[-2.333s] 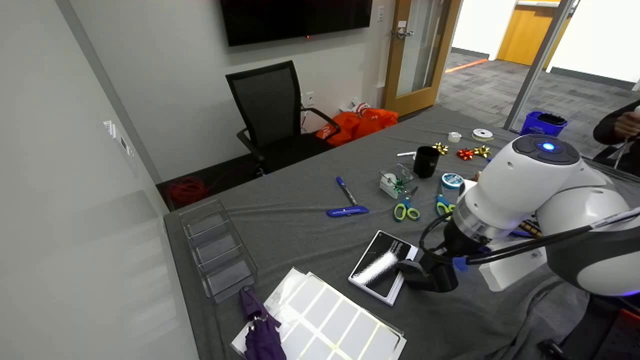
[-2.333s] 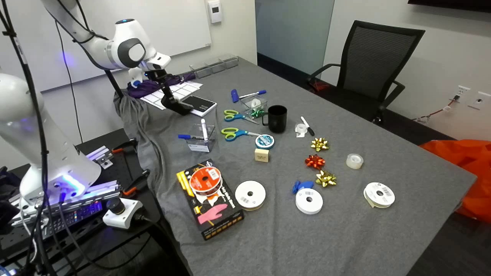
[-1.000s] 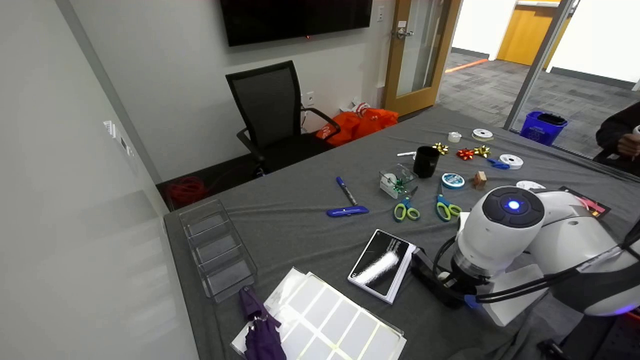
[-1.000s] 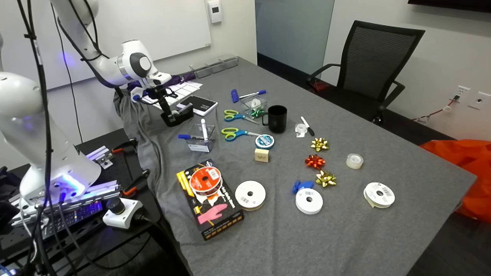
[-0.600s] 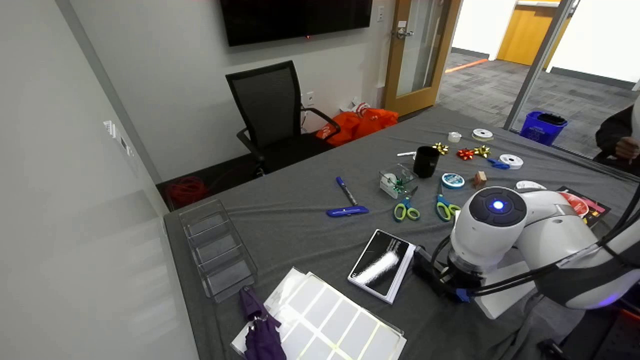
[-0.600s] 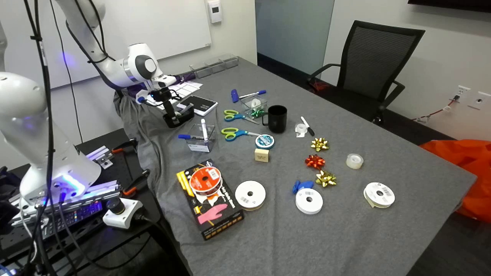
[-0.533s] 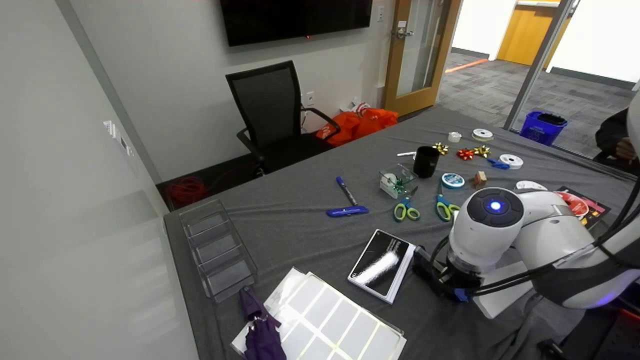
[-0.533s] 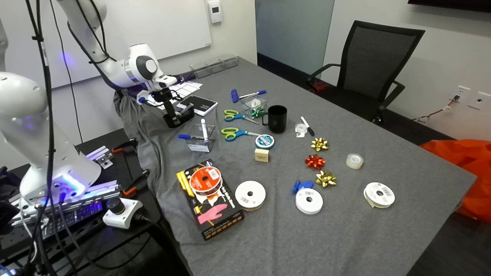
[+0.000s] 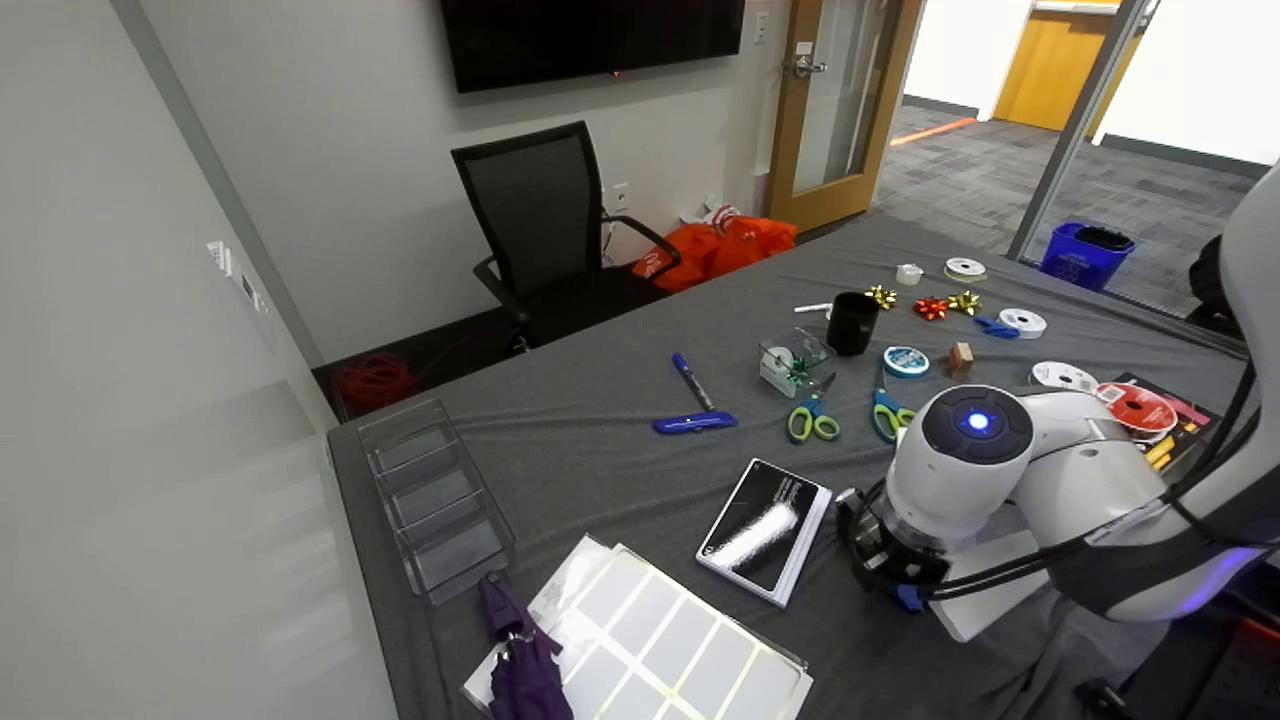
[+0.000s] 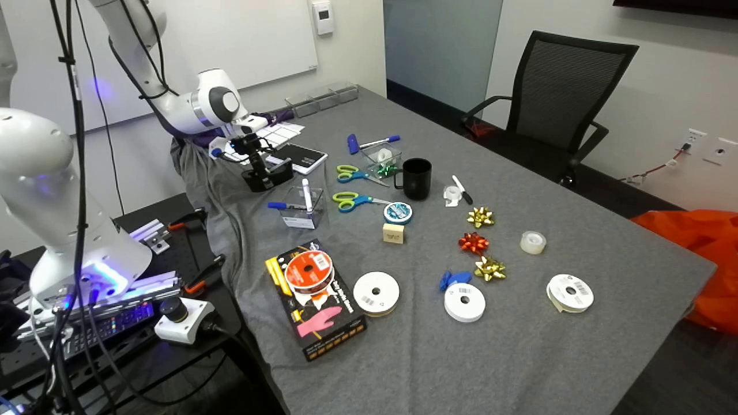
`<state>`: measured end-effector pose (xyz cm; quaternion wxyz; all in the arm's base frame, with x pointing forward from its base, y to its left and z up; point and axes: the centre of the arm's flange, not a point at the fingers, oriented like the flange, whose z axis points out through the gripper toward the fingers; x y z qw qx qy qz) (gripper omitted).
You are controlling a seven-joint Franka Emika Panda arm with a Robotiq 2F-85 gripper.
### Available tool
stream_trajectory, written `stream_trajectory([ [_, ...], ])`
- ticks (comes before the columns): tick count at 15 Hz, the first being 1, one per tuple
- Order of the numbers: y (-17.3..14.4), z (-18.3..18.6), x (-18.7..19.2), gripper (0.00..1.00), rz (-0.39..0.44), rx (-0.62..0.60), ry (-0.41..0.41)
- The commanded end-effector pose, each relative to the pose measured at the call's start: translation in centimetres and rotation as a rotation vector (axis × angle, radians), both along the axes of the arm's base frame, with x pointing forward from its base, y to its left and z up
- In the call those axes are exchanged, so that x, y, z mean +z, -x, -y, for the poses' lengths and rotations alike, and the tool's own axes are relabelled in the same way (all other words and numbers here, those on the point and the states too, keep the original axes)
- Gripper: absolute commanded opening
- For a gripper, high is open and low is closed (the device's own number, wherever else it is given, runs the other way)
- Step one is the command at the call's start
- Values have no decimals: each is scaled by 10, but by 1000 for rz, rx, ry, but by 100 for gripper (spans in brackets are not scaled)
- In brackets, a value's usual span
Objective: Move the tape dispenser backwards
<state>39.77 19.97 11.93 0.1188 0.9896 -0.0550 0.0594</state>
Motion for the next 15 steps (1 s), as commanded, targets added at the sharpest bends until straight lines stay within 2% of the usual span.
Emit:
stream_trajectory([
  [1,-2,0,-7,41,20,-5,-8],
  [3,-4,-1,-3,38,24,-4,-19],
  [10,-3,-9,18,38,19,-18,-47],
  [15,-9,-31,59,38,41,-75,-106],
])
